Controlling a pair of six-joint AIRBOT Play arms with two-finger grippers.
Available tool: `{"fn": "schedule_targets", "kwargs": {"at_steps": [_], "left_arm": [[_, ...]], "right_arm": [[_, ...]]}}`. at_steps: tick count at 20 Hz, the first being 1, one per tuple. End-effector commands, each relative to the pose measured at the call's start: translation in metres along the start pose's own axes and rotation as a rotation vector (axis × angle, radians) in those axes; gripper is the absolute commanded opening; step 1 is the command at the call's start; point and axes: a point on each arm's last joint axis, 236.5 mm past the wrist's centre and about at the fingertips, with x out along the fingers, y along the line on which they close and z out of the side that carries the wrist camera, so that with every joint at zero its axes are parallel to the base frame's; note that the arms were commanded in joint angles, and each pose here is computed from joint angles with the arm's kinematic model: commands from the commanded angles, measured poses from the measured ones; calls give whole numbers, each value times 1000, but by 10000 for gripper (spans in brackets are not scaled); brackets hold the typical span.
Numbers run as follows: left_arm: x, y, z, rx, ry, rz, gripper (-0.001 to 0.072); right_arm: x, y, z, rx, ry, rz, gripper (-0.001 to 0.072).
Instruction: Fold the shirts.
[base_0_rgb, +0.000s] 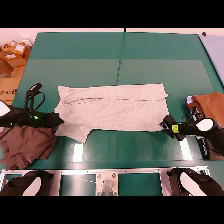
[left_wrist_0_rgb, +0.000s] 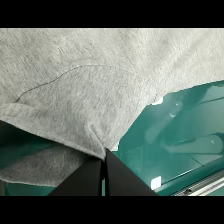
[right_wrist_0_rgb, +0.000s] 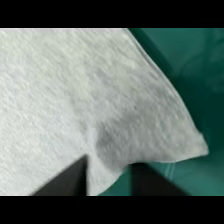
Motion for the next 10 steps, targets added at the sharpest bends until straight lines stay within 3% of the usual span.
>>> {"fn": "schedule_targets", "kwargs": {"at_steps": [1, 3, 6, 10], "left_arm": [[0, 1, 5, 2, -22, 6, 18], [0, 2, 6, 2, -27, 7, 18], [0, 4, 6, 8, -25, 19, 18], [-4, 16, -18, 40, 81, 72, 17]], "right_arm": [[12, 8, 13, 32, -35, 38, 86], [13, 8, 12, 26, -31, 37, 11], [13, 6, 10, -33, -25, 27, 10], [-4, -27, -9, -146, 55, -102, 9]]}}
